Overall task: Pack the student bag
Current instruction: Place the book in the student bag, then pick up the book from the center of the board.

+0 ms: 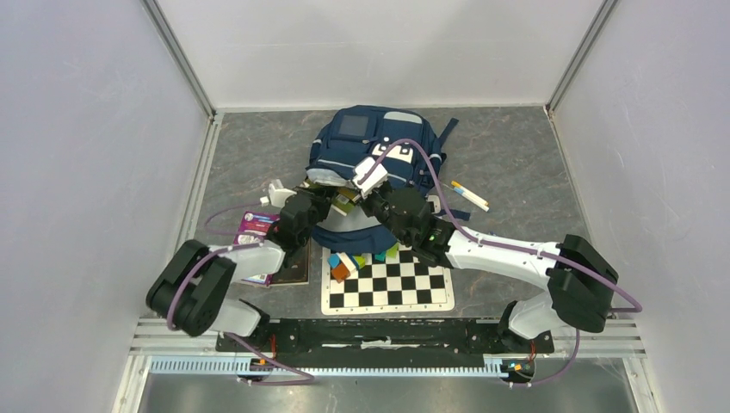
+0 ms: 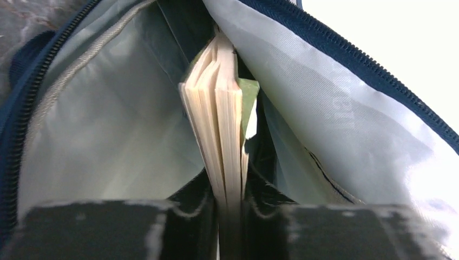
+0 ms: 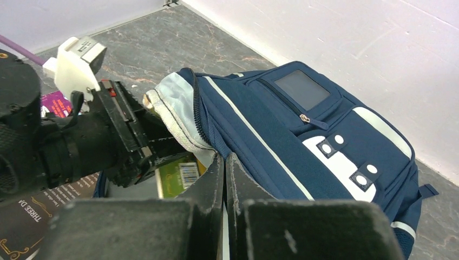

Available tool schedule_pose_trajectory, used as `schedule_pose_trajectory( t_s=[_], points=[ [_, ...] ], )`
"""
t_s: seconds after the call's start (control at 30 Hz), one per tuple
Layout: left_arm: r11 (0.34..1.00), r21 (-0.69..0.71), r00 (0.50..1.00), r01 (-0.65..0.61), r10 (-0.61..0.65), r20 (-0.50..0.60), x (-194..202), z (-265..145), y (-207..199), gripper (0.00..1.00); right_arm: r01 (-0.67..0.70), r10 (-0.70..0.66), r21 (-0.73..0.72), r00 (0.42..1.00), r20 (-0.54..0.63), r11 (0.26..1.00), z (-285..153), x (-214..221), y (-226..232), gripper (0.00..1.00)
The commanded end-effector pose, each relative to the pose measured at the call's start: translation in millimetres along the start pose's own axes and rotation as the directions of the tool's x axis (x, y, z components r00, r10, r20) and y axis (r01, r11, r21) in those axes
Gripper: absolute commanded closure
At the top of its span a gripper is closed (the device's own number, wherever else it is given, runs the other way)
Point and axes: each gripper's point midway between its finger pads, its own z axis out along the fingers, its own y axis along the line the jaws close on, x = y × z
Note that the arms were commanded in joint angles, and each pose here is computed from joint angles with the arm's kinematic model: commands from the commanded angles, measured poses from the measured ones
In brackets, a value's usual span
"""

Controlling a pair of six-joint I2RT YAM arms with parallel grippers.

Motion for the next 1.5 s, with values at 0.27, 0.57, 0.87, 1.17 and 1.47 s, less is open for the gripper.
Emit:
schedule_pose_trajectory(
  t_s=[0.27, 0.57, 0.87, 1.17, 1.47],
  points=[
    [0.968, 0.087, 0.972, -0.237, 0.236, 0.025, -9.1, -11.4, -32.0, 0.16, 0.033, -0.036, 0.037, 0.997, 0.066, 0.999, -3.6, -16.6, -11.4, 1.00],
    [0.888, -0.168, 0.900, -0.428, 0.436, 0.008, -54.6, -83.0, 23.8, 0.00, 0.025, -0.029, 0.050, 0.997, 0.069, 0.998, -10.0, -17.1, -15.9, 1.00],
    [0.841, -0.325, 0.891, -0.433, 0.453, -0.016, -94.5, -160.7, 69.5, 0.00, 0.030, -0.034, 0.061, 0.998, 0.053, 0.998, -18.4, -10.2, -20.7, 1.00],
    [0.860, -0.392, 0.915, -0.327, 0.392, 0.094, -111.2, -169.1, 92.2, 0.00, 0.021, -0.022, 0.027, 0.999, 0.036, 0.999, -16.1, -5.8, -13.4, 1.00],
    [0.843, -0.395, 0.909, -0.366, 0.415, 0.041, -138.2, -139.6, 72.3, 0.00, 0.064, -0.064, 0.005, 0.998, -0.003, 0.998, -13.2, -1.0, -9.9, 1.00]
  ],
)
